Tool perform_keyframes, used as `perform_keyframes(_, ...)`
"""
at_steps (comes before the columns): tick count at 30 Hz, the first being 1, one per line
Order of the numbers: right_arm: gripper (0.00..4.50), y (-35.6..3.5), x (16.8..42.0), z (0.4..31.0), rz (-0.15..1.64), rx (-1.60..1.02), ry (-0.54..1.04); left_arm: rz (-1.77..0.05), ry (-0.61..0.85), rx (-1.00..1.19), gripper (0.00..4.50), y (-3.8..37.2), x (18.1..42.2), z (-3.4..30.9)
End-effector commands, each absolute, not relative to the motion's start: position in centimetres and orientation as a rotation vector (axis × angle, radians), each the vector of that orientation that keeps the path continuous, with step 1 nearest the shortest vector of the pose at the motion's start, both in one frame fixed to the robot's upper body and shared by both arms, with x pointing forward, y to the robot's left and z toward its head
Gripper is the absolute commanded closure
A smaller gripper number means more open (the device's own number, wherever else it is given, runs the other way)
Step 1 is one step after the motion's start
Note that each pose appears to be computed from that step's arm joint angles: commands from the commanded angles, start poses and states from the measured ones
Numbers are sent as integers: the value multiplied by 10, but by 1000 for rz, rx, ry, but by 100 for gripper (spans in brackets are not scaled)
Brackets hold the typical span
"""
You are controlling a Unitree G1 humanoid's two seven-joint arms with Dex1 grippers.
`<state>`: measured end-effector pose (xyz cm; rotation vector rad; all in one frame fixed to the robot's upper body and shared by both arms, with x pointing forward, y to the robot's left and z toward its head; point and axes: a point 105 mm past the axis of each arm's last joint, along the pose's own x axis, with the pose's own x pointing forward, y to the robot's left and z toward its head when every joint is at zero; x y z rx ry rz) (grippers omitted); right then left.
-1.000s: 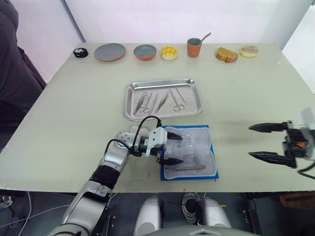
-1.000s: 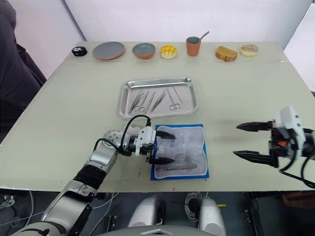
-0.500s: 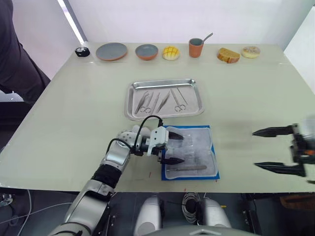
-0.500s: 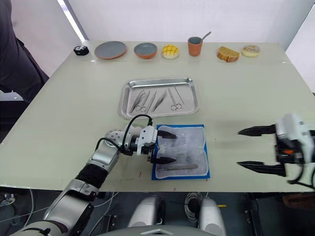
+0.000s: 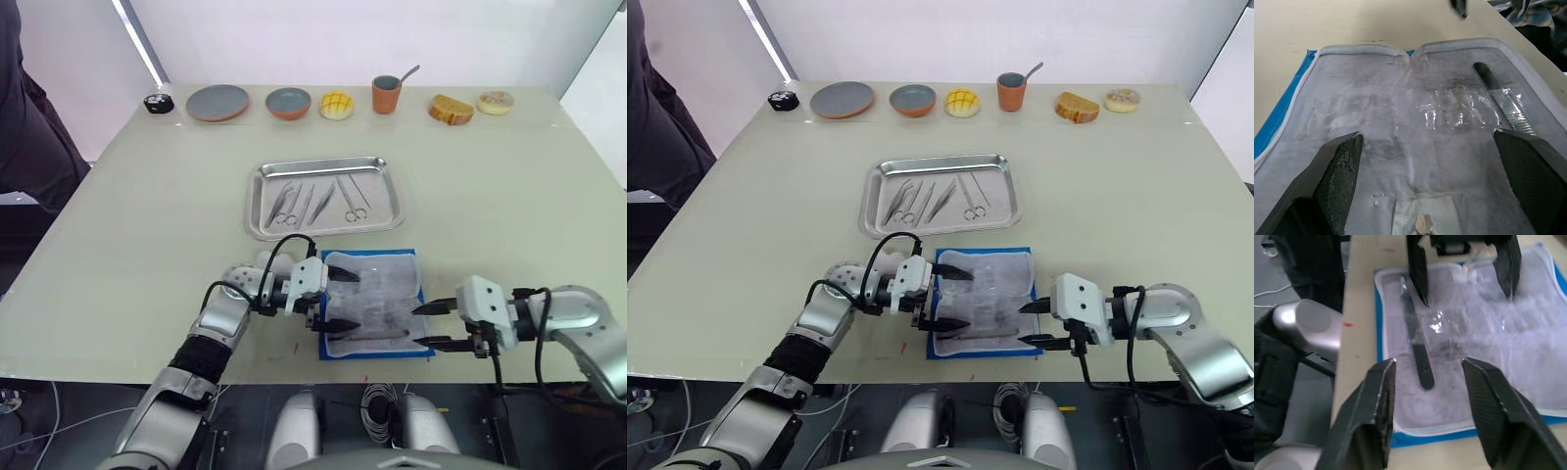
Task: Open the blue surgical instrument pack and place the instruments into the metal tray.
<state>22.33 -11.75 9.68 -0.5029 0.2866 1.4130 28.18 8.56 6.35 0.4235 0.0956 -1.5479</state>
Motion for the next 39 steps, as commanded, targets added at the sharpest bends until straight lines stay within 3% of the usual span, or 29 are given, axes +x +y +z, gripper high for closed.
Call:
perform_keyframes(1,239,-112,227,99,1420,-557,241,-1554,201,422,0,93,274,42)
perform_keyframes(19,239,-97,236,70,1424,-631,293,-1553,199,425,0,82,285,43)
perform_keyframes(27,239,-102,230,53,1427,-640,418,-1550,198,425,0,83,284,44)
perform_keyframes(29,292,-104,228,46,1427,-644,465,-1550,196,424,0,82,284,45)
perform_keyframes(33,443,-108,229,38,1395,-613,542,-1548,199,423,0,86,281,43)
perform_keyframes(39,443,-104,235,49,1393,-615,499,-1546,198,421,0,85,281,43)
